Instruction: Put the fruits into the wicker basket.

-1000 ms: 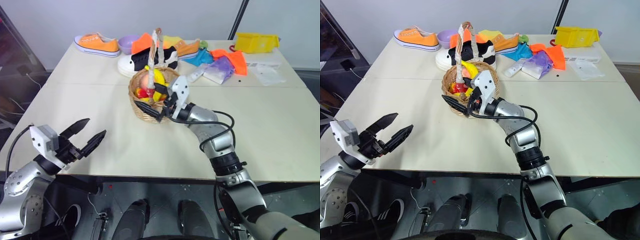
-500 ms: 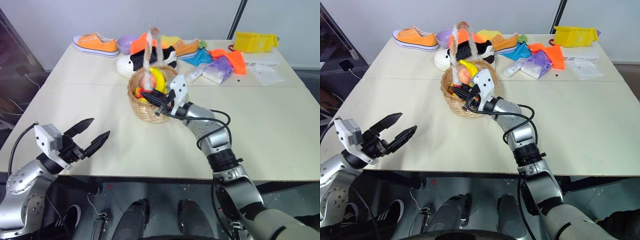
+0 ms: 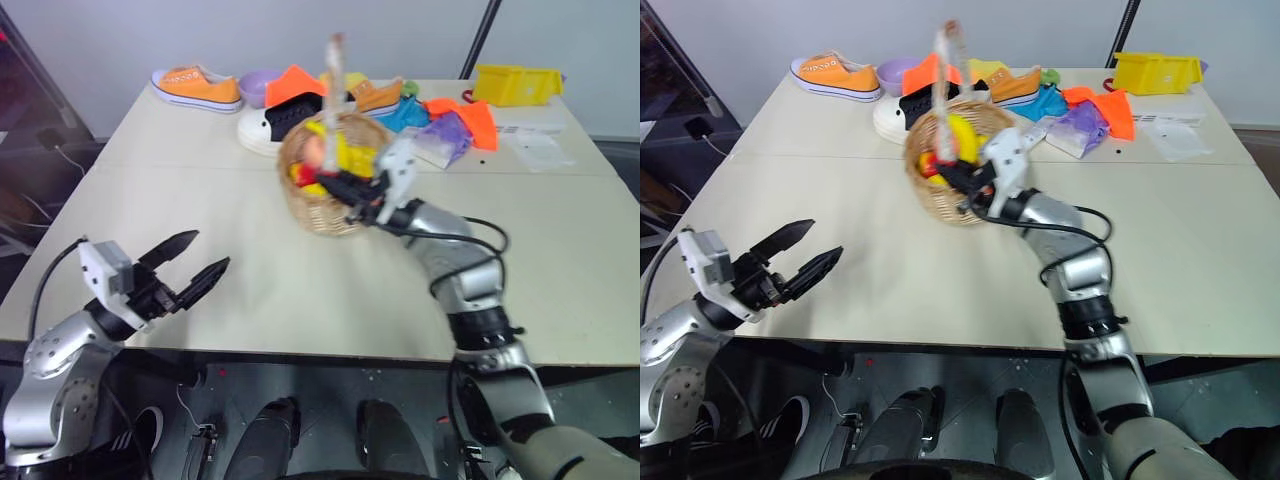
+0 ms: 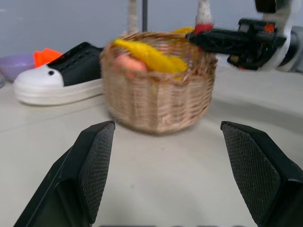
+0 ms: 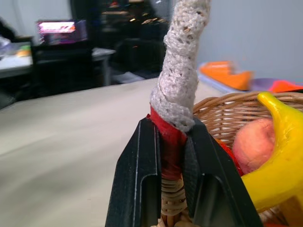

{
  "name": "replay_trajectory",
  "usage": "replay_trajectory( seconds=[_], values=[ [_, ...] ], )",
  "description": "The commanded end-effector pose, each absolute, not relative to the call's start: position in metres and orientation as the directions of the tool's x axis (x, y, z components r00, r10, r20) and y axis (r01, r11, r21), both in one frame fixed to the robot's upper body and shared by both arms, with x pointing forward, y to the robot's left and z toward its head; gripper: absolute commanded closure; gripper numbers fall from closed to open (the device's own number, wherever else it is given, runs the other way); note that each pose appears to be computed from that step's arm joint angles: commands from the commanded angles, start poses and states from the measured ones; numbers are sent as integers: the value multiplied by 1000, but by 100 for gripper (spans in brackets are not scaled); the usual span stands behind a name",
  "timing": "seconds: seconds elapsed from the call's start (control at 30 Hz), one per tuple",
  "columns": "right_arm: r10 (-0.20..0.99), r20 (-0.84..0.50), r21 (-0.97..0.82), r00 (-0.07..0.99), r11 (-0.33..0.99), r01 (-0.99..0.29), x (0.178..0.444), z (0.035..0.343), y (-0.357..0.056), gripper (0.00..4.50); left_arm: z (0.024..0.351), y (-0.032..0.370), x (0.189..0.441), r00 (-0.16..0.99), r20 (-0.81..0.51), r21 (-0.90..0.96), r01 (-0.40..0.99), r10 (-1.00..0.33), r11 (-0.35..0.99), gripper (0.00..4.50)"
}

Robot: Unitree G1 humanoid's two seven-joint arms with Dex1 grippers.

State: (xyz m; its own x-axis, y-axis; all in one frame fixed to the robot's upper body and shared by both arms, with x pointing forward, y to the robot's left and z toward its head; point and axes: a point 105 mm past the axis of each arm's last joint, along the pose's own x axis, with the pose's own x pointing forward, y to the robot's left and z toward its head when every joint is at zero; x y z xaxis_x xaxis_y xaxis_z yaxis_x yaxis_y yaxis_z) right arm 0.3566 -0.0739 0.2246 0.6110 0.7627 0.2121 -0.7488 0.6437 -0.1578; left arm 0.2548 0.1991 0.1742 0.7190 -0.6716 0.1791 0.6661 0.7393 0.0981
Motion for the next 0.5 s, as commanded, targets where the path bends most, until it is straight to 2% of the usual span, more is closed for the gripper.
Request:
replay_trajectory(
  seconds=[0.03, 0.1, 0.2, 0.3, 0.5],
  values=[
    [667, 265, -181, 696, 744, -643, 343, 244, -120, 443, 180, 181, 255, 639, 182, 127, 739, -747, 662, 65],
    [588, 251, -180, 769, 809, -560, 340, 242, -153, 443, 180, 169, 259, 583, 159, 151, 783, -797, 603, 65],
    [525, 230, -186, 820, 850, -492, 334, 239, -179, 443, 178, 163, 266, 536, 136, 167, 816, -833, 553, 65],
    [400, 215, -190, 891, 912, -364, 322, 234, -223, 443, 183, 147, 282, 458, 147, 189, 857, -876, 480, 65],
    [207, 243, -154, 948, 973, -173, 303, 230, -270, 443, 186, 123, 301, 326, 158, 201, 913, -932, 354, 65]
  ],
)
